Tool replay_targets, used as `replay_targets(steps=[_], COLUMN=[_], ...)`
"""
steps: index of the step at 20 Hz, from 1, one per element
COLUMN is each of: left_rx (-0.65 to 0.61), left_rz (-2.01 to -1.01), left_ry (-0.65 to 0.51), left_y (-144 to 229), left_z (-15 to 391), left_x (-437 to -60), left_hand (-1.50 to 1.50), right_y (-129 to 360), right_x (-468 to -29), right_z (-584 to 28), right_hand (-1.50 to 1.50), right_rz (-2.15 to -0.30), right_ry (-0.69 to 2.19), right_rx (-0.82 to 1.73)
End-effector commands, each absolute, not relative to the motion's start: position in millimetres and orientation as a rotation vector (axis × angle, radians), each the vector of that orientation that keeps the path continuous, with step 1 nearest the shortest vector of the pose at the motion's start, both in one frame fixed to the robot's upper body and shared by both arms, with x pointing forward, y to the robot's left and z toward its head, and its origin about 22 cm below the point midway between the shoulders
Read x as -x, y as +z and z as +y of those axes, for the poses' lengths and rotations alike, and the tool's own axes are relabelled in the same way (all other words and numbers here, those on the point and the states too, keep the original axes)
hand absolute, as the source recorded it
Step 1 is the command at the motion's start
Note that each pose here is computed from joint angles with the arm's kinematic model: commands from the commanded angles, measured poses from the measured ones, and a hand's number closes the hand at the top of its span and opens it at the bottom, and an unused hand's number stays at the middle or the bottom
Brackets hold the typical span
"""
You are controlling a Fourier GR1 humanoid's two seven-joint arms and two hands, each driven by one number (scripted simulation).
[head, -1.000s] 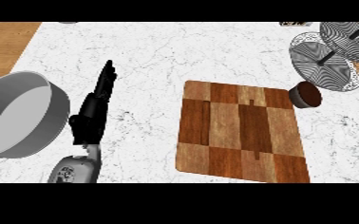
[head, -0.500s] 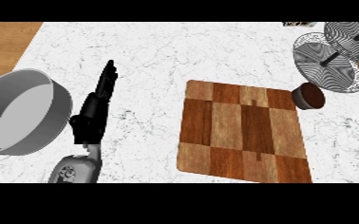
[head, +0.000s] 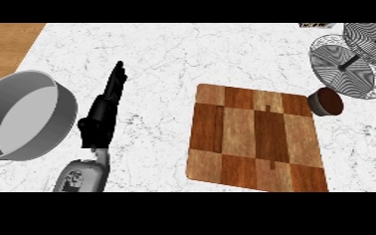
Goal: Pick the squash from the cutting board and place it in the tiered basket
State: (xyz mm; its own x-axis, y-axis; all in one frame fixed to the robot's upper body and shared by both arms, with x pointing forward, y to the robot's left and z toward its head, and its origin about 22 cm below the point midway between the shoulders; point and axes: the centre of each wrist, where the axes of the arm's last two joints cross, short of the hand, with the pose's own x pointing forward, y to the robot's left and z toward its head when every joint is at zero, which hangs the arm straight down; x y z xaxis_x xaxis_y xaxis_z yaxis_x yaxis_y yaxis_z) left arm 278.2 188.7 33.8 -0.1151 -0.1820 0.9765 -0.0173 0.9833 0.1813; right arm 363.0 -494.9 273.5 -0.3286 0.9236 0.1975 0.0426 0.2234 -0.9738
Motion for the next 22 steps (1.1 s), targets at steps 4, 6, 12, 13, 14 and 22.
replay_targets(steps=[4,6,12,13,14,22], left_rx=[-0.147,-0.15,-0.153,-0.145,-0.155,-0.143], left_rz=[-1.681,-1.683,-1.705,-1.687,-1.686,-1.695], left_ry=[-0.144,-0.147,-0.146,-0.149,-0.147,-0.16], left_y=[34.1,44.1,34.6,37.8,32.1,38.3], left_z=[207.5,190.6,193.4,185.8,183.6,186.1], left_x=[-275.3,-281.4,-283.2,-288.2,-274.2,-284.8], left_hand=[0.0,0.0,0.0,0.0,0.0,0.0], right_y=[242.7,239.6,265.1,261.3,267.9,263.2], right_x=[-363.3,-376.9,-370.9,-362.3,-348.1,-299.1], right_z=[-509.5,-495.1,-505.6,-516.0,-531.0,-574.9], right_hand=[-1.5,-1.5,-1.5,-1.5,-1.5,-1.5], right_rz=[-1.54,-1.559,-1.694,-1.692,-1.69,-1.575], right_ry=[1.055,1.011,0.714,0.658,0.6,0.35], right_rx=[0.686,0.603,0.487,0.506,0.516,0.515])
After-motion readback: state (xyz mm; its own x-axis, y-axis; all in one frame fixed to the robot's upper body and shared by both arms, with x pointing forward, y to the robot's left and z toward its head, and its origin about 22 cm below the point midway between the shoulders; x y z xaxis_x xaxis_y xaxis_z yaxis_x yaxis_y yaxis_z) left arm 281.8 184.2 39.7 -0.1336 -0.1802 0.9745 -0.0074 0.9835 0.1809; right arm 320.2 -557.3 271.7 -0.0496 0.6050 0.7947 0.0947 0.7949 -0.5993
